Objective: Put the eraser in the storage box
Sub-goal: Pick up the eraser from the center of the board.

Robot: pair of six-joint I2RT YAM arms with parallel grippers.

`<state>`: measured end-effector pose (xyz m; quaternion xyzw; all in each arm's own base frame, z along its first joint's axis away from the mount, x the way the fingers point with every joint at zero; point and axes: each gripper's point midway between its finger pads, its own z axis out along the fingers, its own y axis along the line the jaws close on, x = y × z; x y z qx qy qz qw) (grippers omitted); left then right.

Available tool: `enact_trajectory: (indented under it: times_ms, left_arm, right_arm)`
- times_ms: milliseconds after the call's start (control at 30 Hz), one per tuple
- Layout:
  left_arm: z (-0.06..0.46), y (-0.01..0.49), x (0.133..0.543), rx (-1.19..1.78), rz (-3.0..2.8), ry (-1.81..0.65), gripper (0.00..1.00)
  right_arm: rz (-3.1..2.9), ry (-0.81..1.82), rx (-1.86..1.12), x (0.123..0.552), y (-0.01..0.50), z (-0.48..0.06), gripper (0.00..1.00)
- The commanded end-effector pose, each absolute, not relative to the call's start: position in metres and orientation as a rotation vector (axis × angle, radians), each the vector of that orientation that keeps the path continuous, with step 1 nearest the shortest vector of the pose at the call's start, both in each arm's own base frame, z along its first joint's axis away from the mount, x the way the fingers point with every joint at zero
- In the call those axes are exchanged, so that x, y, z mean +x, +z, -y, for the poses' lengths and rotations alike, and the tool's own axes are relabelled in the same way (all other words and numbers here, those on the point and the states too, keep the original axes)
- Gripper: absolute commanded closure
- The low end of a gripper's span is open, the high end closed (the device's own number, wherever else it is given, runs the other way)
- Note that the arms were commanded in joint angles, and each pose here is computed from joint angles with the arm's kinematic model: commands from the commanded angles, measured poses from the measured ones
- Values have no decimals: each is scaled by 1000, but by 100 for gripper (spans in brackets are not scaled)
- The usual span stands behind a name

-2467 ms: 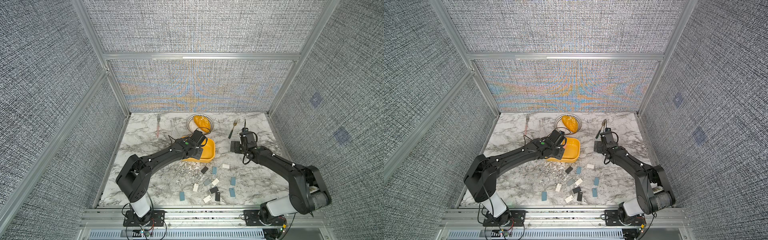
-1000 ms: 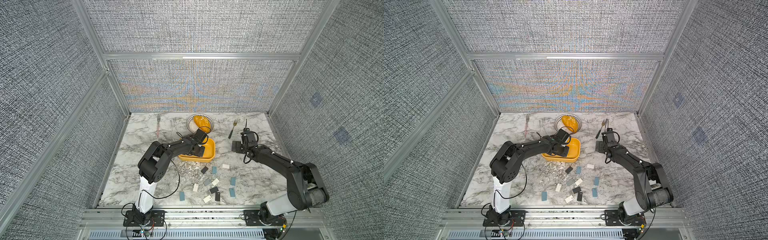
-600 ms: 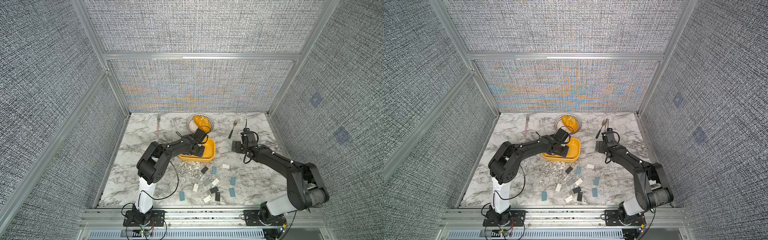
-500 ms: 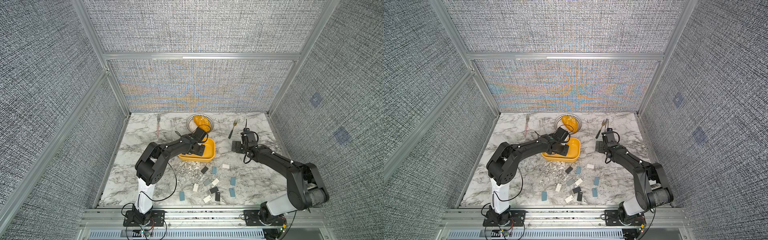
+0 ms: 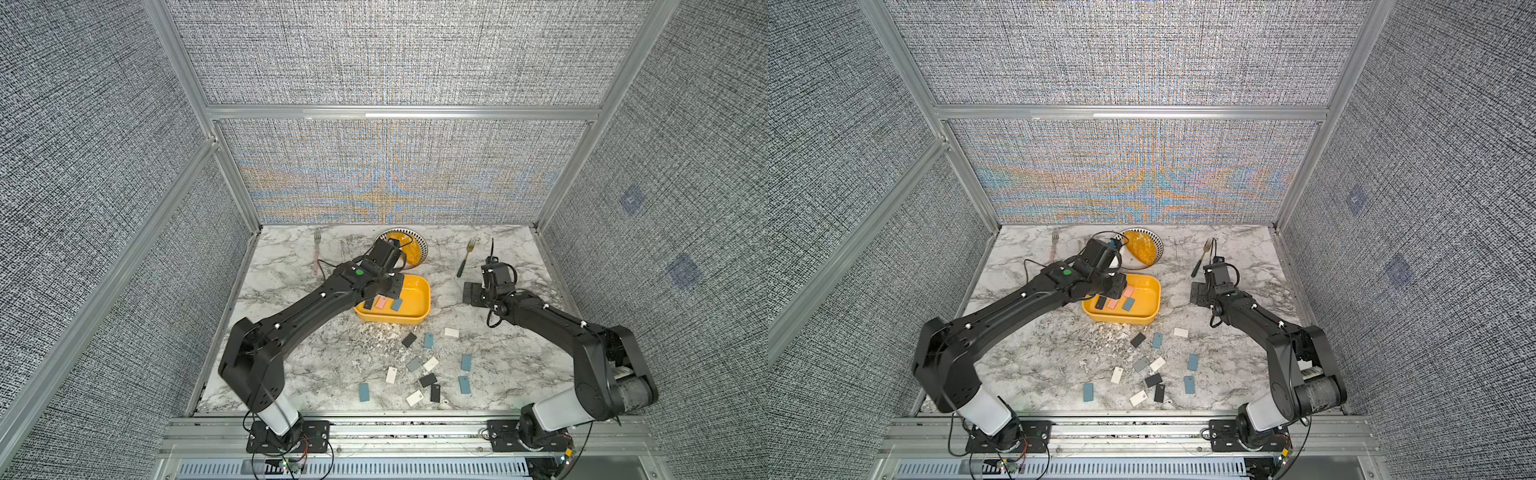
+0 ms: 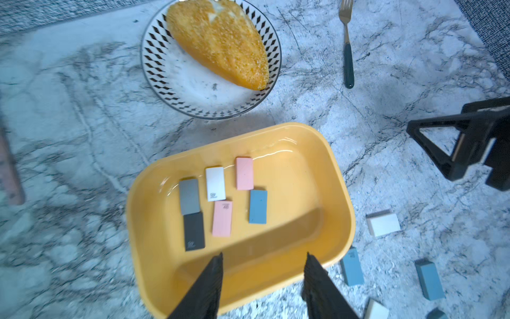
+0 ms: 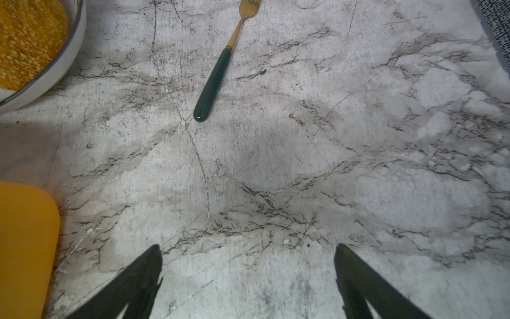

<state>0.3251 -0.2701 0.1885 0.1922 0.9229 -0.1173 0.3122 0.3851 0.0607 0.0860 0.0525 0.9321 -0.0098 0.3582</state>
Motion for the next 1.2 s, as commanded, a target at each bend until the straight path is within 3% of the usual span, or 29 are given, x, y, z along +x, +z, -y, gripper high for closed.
enact_trajectory:
  times_ms: [0, 300, 600, 1167]
  left_arm:
    - [229, 177, 297, 489, -2498, -174, 49]
    - [191, 136, 226, 379, -2609, -236, 48]
    - [194, 85, 177, 360, -2738, -223, 48]
    - [201, 38, 109, 422, -2899, -182, 46]
  right_arm:
    - [-2392, 7, 134, 387, 87, -65, 2]
    - [-2406, 17, 113, 392, 80, -73, 2]
    - [-2406, 8, 94, 392, 83, -80, 2]
    - [-2416, -8, 91, 387, 78, -79, 2]
